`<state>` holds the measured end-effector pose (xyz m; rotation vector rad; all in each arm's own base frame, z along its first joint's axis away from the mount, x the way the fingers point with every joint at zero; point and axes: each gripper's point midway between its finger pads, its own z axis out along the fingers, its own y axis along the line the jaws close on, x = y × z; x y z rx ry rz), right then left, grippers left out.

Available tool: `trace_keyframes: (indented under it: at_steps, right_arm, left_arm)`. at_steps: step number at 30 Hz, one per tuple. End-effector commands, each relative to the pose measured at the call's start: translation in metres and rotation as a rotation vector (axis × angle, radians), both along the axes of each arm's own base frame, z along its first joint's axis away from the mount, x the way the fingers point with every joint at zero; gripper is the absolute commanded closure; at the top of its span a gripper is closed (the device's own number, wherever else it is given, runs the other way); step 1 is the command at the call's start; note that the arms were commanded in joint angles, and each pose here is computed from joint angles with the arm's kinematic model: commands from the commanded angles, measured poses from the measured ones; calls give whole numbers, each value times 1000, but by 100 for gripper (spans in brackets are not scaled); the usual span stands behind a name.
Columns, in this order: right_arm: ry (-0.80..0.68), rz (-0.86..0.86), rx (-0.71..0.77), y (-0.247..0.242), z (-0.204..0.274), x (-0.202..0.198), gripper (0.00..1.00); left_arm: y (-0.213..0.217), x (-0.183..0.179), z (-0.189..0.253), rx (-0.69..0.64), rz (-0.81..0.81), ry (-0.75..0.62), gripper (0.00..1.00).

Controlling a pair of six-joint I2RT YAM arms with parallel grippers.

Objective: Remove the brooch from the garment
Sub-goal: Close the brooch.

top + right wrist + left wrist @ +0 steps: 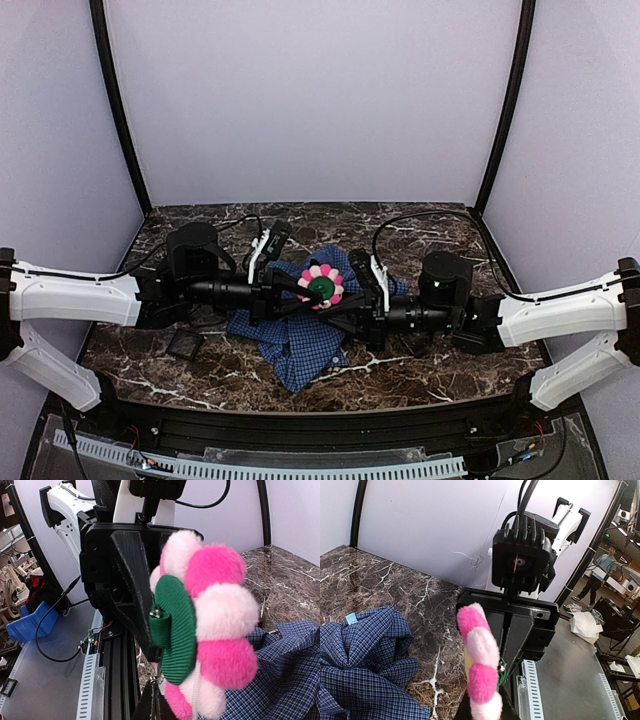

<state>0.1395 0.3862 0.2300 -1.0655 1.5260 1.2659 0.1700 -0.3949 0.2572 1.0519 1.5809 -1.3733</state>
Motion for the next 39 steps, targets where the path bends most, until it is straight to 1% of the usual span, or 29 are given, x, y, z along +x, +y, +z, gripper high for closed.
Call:
trace_keyframes:
  at_steps: [1, 4, 8, 20, 23, 27, 32, 39]
  right_arm:
    - [-17, 10, 65, -2, 20, -5, 100]
    - [-15, 4, 67, -3, 21, -4, 100]
    - [-9, -15, 64, -2, 22, -1, 100]
    - [11, -34, 39, 4, 18, 6, 100]
    - [12, -34, 38, 5, 18, 7, 100]
    - [15, -38, 30, 6, 16, 8, 100]
    - [23, -44, 14, 6, 11, 9, 100]
    - [30, -55, 3, 3, 8, 10, 71]
  left_arm:
    - [6, -1, -7, 30, 8, -18, 99]
    - [7, 3, -14, 67, 33, -26, 99]
    - [6, 1, -20, 90, 15, -31, 95]
    - [2, -5, -25, 97, -33, -34, 91]
    - [2, -6, -25, 98, -39, -35, 92]
    - [3, -5, -21, 80, -32, -38, 99]
    - [4, -3, -15, 52, -7, -23, 99]
    - [4, -1, -13, 45, 10, 4, 99]
